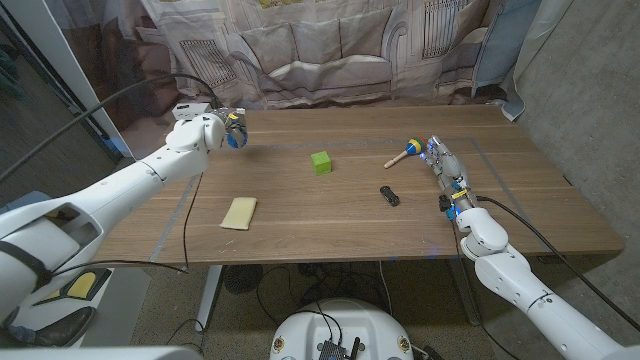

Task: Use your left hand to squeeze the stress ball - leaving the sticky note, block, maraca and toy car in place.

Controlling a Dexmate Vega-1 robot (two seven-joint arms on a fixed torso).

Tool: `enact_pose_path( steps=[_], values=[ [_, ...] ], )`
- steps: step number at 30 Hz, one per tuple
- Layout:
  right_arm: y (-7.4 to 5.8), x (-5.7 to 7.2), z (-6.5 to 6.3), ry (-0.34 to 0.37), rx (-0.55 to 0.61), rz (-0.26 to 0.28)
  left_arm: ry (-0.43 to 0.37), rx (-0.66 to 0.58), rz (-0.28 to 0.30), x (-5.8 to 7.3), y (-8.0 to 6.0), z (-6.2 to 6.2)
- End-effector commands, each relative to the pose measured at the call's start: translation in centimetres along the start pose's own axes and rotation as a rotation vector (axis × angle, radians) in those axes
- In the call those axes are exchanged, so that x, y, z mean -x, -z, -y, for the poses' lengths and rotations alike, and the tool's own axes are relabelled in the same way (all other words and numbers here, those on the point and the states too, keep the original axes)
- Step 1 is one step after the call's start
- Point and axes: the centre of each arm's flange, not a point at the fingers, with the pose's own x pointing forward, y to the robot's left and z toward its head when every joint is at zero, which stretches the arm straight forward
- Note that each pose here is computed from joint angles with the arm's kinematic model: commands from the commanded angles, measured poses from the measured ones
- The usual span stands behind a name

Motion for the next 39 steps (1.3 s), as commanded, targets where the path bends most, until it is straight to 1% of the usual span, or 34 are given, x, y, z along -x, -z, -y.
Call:
enact_pose_path(
  steps=[1,4,11,16,30,39],
  values=[
    [0.1,0.3,0.3,0.01,-0.003,0.0,-0.011,0.032,-0.001,-0.2,-0.4,0.3],
    [0.1,0.4,0.3,0.012,-0.001,0.001,-0.014,0.033,-0.001,-0.3,-0.5,0.4],
    [0.1,0.5,0.5,0.02,-0.005,0.002,0.01,0.025,-0.003,-0.5,-0.7,0.6],
    [0.2,0.5,0.5,0.017,0.0,0.003,0.006,0.016,-0.004,-0.4,-0.6,0.7],
    [0.3,0.2,0.3,0.01,-0.001,-0.001,0.015,-0.005,-0.028,0.1,0.3,1.2],
    [0.3,0.2,0.3,0.012,-0.009,-0.004,0.026,-0.038,-0.029,0.2,0.3,1.1]
  ],
)
